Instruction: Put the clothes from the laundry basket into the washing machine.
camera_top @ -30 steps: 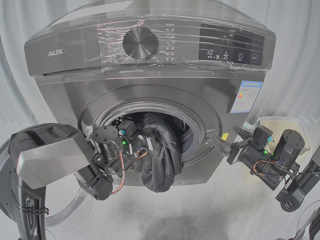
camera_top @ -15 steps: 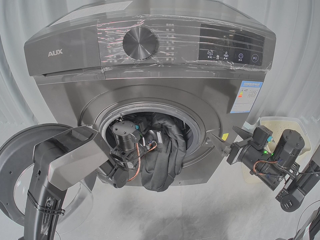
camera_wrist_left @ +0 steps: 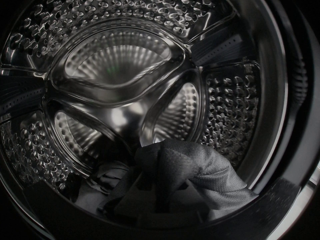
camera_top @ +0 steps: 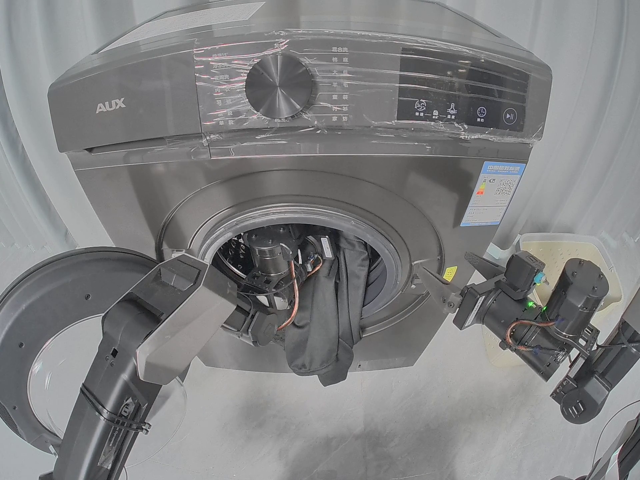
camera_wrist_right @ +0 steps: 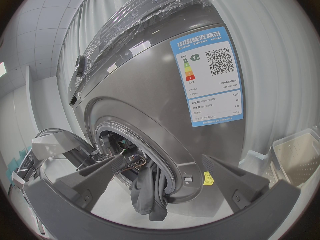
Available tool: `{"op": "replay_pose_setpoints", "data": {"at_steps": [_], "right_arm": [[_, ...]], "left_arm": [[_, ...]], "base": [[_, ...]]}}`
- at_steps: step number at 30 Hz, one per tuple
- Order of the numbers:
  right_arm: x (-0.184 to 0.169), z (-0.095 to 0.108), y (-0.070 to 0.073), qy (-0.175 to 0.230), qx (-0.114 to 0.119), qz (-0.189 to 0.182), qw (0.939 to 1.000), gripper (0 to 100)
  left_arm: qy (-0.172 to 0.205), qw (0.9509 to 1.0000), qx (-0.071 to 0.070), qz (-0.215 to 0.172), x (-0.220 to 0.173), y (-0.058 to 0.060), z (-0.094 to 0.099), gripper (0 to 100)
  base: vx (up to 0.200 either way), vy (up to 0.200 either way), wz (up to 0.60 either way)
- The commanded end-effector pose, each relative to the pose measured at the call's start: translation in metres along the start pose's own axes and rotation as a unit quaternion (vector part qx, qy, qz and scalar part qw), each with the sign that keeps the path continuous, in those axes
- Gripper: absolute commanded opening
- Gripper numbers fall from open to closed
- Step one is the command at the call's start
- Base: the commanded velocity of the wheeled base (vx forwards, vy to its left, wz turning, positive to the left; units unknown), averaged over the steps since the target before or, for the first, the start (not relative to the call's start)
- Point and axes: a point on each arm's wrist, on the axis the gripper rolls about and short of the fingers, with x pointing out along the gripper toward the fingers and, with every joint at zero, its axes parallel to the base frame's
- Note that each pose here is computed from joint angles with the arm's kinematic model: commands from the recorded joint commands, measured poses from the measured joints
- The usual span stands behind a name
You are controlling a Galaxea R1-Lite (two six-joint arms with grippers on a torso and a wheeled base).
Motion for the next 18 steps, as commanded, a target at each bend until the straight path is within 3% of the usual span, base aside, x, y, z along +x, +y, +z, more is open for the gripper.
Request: {"op": "replay_pose_setpoints", "data": {"at_steps": [1, 10, 11, 15, 18], "right_arm": [[0.001, -0.001, -0.001, 0.002, 0.000, 0.000, 1.0000, 100], [0.001, -0.001, 0.000, 0.001, 0.000, 0.001, 1.0000, 100], [0.001, -0.001, 0.000, 0.001, 0.000, 0.000, 1.0000, 100], [0.001, -0.001, 0.000, 0.001, 0.000, 0.001, 1.0000, 100], [0.001, -0.002, 0.001, 0.004, 0.000, 0.002, 1.0000, 100]], "left_arm": [[-0.001, 0.9997, 0.001, 0.026, 0.016, 0.009, -0.013, 0], [-0.002, 0.9996, 0.002, 0.030, 0.016, 0.013, -0.012, 0], [-0.004, 0.9995, 0.002, 0.030, 0.016, 0.014, -0.011, 100], [-0.004, 0.9995, 0.001, 0.032, 0.014, 0.014, -0.006, 100], [0.032, 0.9989, 0.007, 0.032, 0.001, 0.013, -0.001, 100]], "base": [[0.000, 0.000, 0.00], [0.000, 0.000, 0.00], [0.000, 0.000, 0.00], [0.000, 0.000, 0.00], [0.000, 0.000, 0.00]]}}
